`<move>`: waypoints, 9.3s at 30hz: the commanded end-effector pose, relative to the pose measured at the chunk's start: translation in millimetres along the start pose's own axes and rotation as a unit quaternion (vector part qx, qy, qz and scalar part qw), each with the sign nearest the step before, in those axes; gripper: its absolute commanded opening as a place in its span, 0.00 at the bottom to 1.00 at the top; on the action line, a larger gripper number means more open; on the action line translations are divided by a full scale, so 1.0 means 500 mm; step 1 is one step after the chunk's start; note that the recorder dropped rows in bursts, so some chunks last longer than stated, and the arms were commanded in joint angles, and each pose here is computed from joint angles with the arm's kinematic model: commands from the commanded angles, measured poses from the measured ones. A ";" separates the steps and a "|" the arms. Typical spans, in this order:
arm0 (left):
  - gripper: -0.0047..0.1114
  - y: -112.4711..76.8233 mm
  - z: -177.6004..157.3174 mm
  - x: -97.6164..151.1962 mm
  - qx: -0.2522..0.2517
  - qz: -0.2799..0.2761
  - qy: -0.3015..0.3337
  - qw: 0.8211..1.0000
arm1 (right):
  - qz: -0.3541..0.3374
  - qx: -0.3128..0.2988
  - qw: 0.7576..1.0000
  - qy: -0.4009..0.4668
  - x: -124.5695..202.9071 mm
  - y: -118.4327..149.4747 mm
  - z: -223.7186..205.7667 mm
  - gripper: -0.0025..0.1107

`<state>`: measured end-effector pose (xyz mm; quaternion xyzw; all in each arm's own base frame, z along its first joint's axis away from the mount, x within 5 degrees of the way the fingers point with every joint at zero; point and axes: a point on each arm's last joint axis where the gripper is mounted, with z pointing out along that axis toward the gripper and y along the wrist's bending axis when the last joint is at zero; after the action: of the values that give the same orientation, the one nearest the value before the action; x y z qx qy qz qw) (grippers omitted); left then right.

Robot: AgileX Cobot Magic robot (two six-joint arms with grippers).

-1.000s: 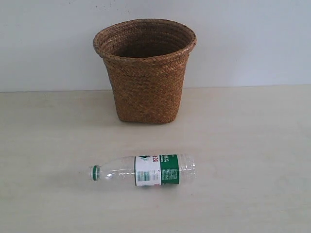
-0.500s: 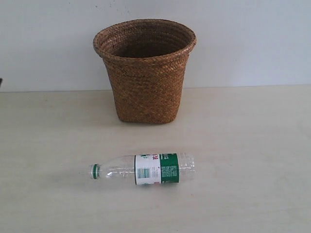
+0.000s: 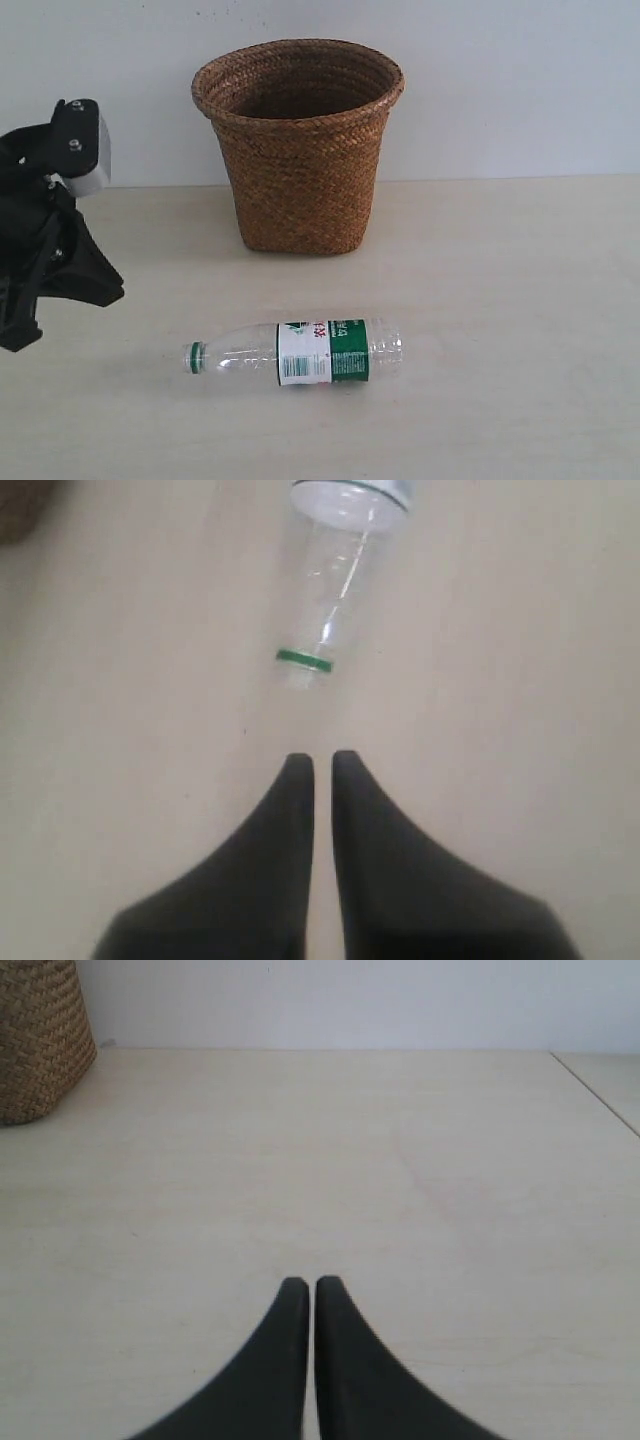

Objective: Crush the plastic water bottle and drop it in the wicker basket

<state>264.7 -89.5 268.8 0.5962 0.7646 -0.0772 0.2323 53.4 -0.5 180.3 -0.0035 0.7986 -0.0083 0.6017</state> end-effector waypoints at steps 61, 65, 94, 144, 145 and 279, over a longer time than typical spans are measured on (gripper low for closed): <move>0.29 0.042 0.348 0.083 0.037 0.015 -0.063 0.997 | 0.006 0.001 1.000 -0.005 -0.001 0.000 -0.001 0.02; 0.08 0.041 0.348 0.082 0.040 0.016 -0.065 0.997 | 0.006 0.001 1.000 -0.005 -0.001 0.000 -0.001 0.02; 0.07 0.040 0.347 0.084 0.041 0.014 -0.065 0.997 | -0.064 0.017 0.985 -0.157 -0.056 -0.002 -0.010 0.02; 0.07 0.042 0.348 0.084 0.038 0.013 -0.063 0.997 | 0.017 0.023 0.984 0.176 -0.274 -0.002 0.491 0.02; 0.07 0.042 0.348 0.084 0.038 0.013 -0.063 0.997 | 0.003 0.034 0.979 0.201 -0.268 -0.003 0.500 0.02; 0.07 0.043 0.348 0.085 0.033 0.012 -0.061 0.997 | -0.234 -0.371 0.795 0.420 -0.225 0.507 0.518 0.02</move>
<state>322.7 -114.1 100.6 0.6079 0.7382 -0.1383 0.2579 330.1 271.1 206.4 -0.4312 0.8828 0.1466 0.1149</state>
